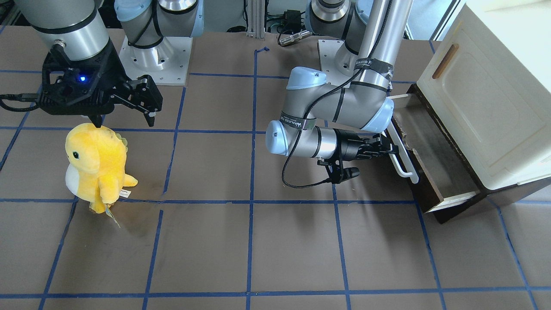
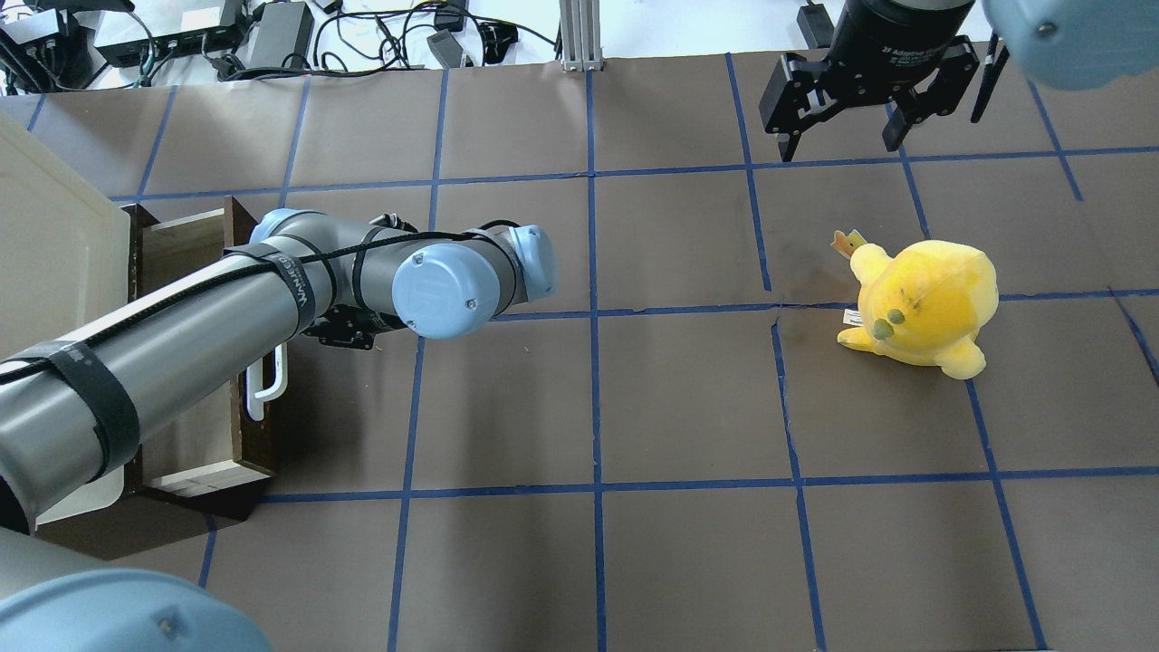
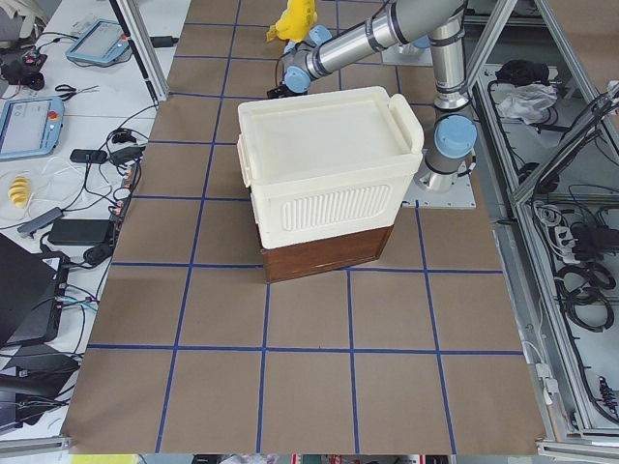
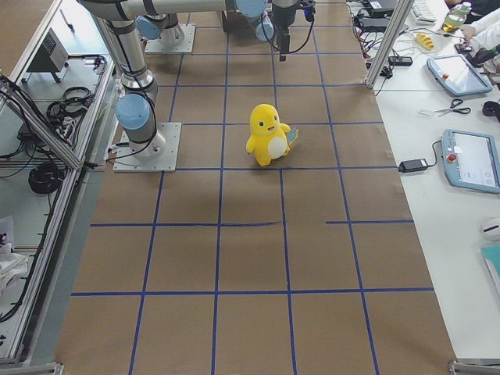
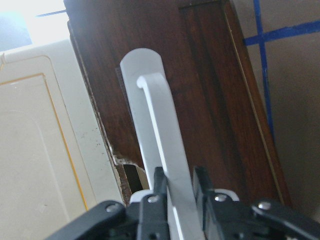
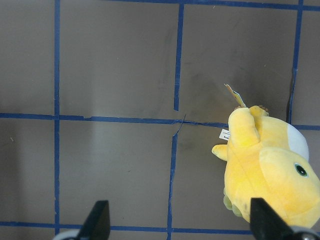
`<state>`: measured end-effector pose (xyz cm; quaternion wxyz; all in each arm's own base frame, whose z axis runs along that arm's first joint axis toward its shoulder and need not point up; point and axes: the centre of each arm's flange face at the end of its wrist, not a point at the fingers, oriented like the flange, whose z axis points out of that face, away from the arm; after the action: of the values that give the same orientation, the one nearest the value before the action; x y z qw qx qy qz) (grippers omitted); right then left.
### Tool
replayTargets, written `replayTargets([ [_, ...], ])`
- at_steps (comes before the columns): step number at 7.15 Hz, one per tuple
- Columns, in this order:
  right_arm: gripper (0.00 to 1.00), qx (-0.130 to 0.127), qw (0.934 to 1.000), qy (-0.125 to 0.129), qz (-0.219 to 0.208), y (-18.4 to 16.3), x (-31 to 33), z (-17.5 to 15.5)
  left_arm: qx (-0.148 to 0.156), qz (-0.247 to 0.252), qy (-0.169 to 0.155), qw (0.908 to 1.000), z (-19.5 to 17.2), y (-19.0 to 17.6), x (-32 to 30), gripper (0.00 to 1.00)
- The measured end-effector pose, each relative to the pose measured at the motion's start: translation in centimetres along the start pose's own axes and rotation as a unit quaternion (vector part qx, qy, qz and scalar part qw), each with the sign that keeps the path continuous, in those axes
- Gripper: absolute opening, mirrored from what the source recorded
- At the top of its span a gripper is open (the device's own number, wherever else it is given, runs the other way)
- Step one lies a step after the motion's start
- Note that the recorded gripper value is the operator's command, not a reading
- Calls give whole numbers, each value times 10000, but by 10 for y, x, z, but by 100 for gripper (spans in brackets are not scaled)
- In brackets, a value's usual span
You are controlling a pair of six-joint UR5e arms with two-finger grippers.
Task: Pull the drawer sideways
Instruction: 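Pull the handle with the left gripper, sliding the drawer out sideways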
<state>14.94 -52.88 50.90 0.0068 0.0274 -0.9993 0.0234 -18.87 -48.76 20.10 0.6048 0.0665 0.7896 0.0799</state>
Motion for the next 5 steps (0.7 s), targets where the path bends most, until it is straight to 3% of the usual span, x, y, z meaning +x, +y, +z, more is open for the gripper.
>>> replayTargets([
  [1, 100, 0, 10000, 0, 0, 0, 0, 0, 1, -2, 2, 10000, 0, 0, 0, 46],
  [2, 100, 0, 10000, 0, 0, 0, 0, 0, 5, 4, -4, 10000, 0, 0, 0, 99],
  [5, 100, 0, 10000, 0, -3, 0, 0, 0, 16, 28, -20, 10000, -1, 0, 0, 100],
])
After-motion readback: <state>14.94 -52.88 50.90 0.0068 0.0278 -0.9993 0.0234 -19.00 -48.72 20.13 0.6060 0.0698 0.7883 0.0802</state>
